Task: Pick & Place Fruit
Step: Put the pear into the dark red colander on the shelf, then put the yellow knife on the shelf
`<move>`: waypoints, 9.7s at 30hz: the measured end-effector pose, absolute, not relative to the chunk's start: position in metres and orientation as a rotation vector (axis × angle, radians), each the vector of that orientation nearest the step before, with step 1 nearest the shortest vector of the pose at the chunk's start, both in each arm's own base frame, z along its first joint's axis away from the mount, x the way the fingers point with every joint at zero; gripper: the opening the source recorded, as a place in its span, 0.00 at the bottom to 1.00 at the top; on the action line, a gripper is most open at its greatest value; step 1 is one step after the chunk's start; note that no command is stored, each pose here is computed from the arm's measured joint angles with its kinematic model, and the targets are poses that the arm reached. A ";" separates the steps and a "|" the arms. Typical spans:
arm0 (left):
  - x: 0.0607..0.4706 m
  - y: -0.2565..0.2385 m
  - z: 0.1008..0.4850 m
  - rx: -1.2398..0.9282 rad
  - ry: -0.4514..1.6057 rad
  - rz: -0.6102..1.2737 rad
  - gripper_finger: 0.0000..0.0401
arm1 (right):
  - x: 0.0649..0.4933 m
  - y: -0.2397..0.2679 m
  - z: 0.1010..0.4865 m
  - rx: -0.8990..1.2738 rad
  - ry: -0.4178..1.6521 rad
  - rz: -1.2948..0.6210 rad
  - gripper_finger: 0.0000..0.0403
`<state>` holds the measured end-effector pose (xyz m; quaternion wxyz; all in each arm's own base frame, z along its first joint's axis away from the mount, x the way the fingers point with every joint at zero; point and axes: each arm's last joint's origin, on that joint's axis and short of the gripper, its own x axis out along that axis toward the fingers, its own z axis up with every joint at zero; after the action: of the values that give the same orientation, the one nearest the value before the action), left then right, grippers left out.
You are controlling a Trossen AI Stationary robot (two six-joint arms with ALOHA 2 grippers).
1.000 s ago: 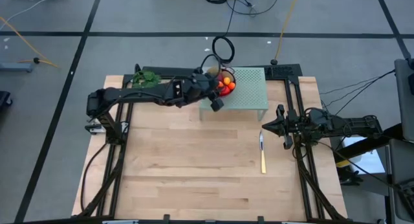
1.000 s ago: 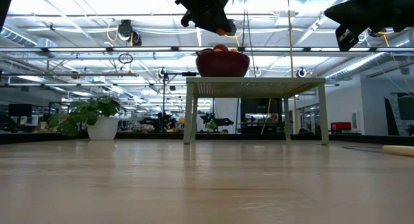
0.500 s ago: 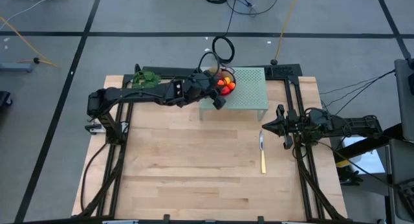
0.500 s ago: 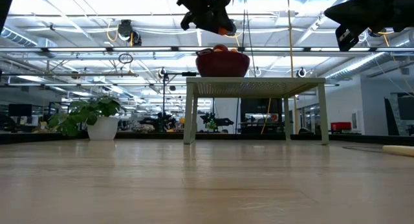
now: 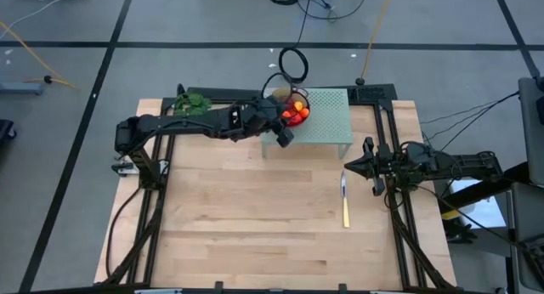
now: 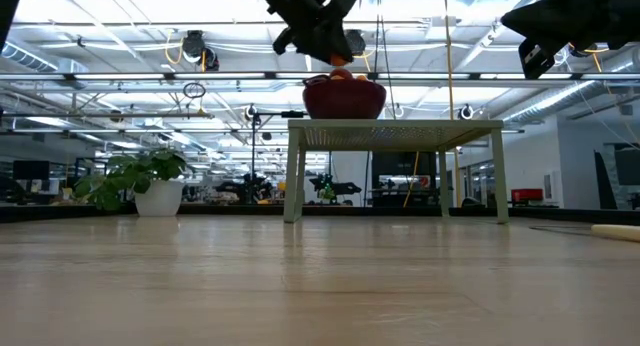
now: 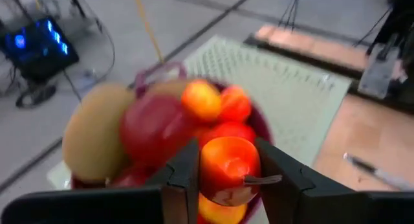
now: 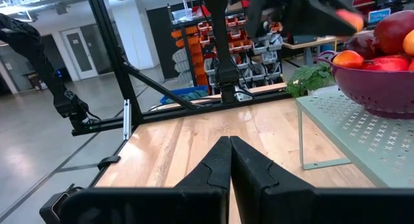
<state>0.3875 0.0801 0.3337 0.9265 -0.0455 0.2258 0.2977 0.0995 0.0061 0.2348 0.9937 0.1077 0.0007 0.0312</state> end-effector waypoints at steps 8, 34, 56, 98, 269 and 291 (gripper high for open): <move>0.386 0.087 0.333 -0.109 0.465 0.612 0.31 | 0.100 0.006 0.235 0.216 0.002 0.062 0.00; 0.385 0.093 0.331 -0.120 0.493 0.551 0.38 | 0.100 0.006 0.235 0.216 0.002 0.062 0.00; 0.386 0.095 0.341 -0.093 0.406 0.576 0.51 | 0.100 0.006 0.235 0.216 0.002 0.062 0.00; 0.338 -0.046 0.350 -0.330 0.434 0.444 0.07 | 0.099 0.009 0.233 0.536 0.056 0.149 0.00; 0.079 -0.008 0.230 -0.208 0.146 0.143 0.06 | 0.194 0.094 0.173 1.462 1.201 -0.481 0.74; 0.078 -0.007 0.226 -0.206 0.185 0.150 0.07 | 0.213 0.109 0.173 1.117 1.377 -0.948 0.74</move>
<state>0.0781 -0.0074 0.2263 0.9876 -0.1028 0.0922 0.0745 0.2134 0.1088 0.1731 0.5359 0.4691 0.5782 -0.3980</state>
